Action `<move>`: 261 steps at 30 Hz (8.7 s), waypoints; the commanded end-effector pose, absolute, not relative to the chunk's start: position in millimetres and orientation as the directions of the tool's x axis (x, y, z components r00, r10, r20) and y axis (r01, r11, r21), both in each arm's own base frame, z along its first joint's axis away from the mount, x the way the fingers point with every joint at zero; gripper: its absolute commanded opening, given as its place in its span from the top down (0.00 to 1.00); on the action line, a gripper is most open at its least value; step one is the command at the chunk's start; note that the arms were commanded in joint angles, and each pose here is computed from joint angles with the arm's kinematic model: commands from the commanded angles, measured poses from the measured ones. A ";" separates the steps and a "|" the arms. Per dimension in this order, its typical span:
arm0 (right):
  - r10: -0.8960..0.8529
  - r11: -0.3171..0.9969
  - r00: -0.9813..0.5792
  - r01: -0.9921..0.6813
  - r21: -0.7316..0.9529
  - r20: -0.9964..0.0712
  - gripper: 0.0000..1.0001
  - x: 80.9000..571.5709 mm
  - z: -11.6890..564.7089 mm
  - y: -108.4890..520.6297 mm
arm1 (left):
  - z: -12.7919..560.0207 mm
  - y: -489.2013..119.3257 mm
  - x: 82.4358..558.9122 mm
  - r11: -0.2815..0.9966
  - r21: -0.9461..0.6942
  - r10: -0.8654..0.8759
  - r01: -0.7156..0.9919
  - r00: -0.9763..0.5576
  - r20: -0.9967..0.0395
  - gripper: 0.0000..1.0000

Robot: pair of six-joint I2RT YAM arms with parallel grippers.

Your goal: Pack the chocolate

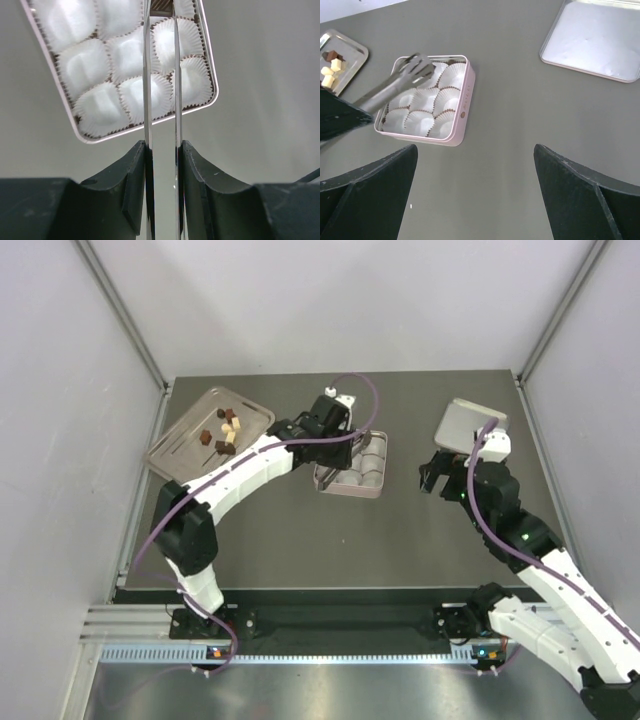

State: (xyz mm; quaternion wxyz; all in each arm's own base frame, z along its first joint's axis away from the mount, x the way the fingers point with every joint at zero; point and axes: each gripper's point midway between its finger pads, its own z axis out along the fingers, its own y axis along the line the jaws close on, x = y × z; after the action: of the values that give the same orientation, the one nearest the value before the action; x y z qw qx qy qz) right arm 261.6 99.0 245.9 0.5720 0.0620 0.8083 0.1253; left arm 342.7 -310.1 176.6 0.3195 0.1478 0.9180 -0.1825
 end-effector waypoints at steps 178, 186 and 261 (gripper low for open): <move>0.253 0.947 -0.333 -0.104 0.303 -0.908 0.00 258.0 249.6 111.3 | 232.6 -256.0 364.3 0.912 -0.306 0.009 0.274 -0.758 -0.652 0.63; 0.236 0.955 -0.324 -0.095 0.280 -0.916 0.00 259.7 250.9 107.7 | 202.0 -295.2 378.8 0.891 -0.288 0.092 0.350 -0.762 -0.641 0.63; 0.235 0.953 -0.322 -0.112 0.283 -0.917 0.00 257.8 246.4 109.5 | 195.1 -24.1 385.1 0.952 -0.039 -0.254 -0.303 -0.714 -0.652 0.48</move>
State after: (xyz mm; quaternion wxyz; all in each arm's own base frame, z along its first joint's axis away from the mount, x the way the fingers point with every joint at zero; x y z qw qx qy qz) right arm 255.8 101.9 237.8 0.5691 0.0406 0.8106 0.1322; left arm 389.8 -31.0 199.7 0.3435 -0.1369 0.9279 0.0480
